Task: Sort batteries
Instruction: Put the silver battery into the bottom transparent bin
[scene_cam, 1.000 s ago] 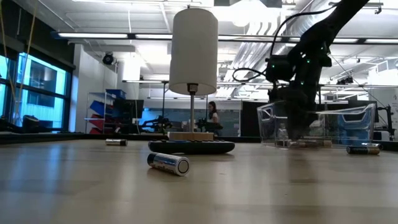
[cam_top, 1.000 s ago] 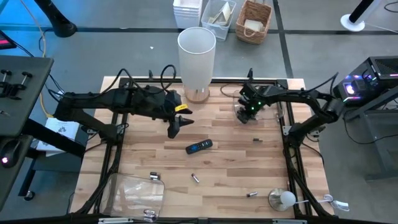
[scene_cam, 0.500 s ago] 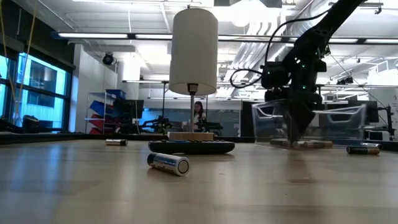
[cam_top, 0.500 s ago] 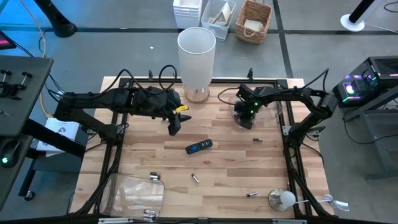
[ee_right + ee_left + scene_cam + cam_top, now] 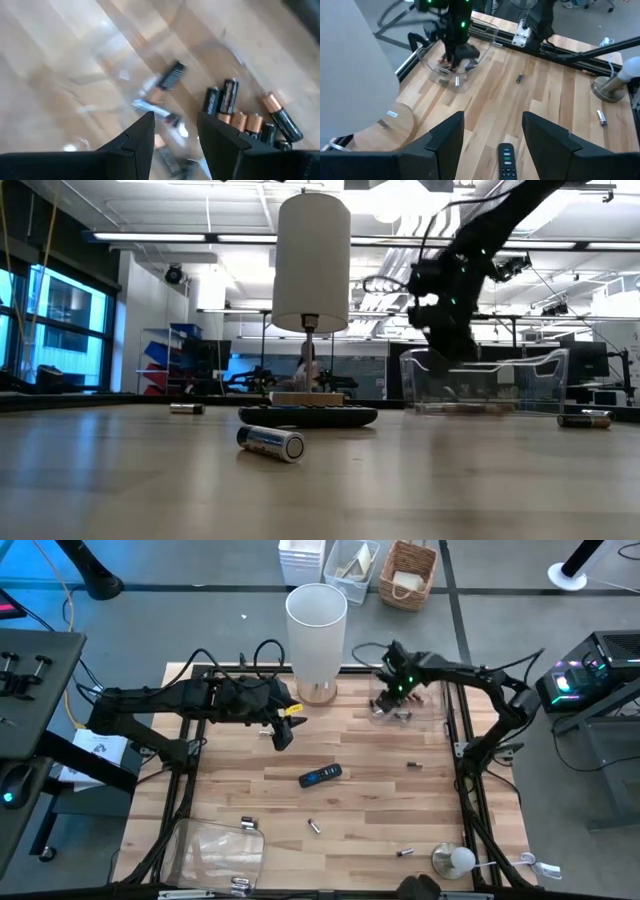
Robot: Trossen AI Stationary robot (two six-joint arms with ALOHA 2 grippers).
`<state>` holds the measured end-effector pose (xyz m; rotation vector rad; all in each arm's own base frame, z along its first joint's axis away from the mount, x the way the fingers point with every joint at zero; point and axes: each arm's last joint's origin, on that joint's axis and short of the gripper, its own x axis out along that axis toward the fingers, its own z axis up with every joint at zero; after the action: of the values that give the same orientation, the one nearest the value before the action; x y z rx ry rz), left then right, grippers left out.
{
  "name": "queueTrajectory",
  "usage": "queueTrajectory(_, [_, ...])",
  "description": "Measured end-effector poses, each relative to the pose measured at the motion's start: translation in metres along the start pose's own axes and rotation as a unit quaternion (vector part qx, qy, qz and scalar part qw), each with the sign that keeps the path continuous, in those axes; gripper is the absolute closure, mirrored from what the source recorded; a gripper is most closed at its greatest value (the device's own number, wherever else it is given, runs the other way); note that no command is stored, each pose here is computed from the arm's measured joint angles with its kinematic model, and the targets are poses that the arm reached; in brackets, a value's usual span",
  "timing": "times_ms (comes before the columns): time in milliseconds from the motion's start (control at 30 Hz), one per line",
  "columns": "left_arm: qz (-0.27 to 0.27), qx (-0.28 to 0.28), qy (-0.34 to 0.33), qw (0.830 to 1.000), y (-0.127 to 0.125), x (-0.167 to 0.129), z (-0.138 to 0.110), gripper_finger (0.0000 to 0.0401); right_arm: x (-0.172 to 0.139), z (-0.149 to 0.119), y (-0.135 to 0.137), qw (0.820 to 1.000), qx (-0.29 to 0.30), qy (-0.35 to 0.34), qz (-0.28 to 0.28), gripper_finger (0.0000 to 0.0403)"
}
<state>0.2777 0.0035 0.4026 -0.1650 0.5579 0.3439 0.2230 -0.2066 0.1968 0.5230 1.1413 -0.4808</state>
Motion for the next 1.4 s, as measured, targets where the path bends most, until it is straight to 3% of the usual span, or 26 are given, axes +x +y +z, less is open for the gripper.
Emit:
queueTrajectory(167, [0.006,-0.007,0.003,1.000,0.003,0.001,0.000,0.0208,-0.023,0.013,0.001,0.998,0.016,0.000,0.056,0.0258])
queueTrajectory(333, [0.007,-0.009,0.006,1.000,0.003,0.001,-0.001,0.0208,-0.013,0.006,0.002,0.998,0.024,0.014,0.057,0.0258])
queueTrajectory(533, [0.006,-0.011,0.006,1.000,0.003,0.001,-0.001,0.0208,0.014,-0.005,0.009,0.987,-0.157,0.008,0.028,0.0258])
queueTrajectory(667, [0.006,-0.030,0.007,1.000,0.003,0.001,-0.001,0.0208,0.028,-0.006,0.006,0.979,-0.200,-0.014,0.020,0.0258])
queueTrajectory(967, [0.017,-0.040,0.035,0.998,0.005,0.001,-0.006,0.0208,0.062,-0.016,0.005,0.946,-0.314,0.041,0.068,0.0263])
queueTrajectory(1100, [0.019,-0.040,0.034,0.998,0.005,0.001,-0.006,0.0208,0.069,-0.017,0.005,0.941,-0.326,0.049,0.077,0.0289])
queueTrajectory(1267, [0.020,-0.040,0.033,0.998,0.005,0.001,-0.006,0.0208,0.072,-0.018,0.005,0.940,-0.328,0.059,0.070,0.0372])
queueTrajectory(1400, [0.032,-0.040,0.029,0.998,0.006,0.001,-0.006,0.0208,0.072,-0.018,0.004,0.941,-0.326,0.066,0.056,0.0370])
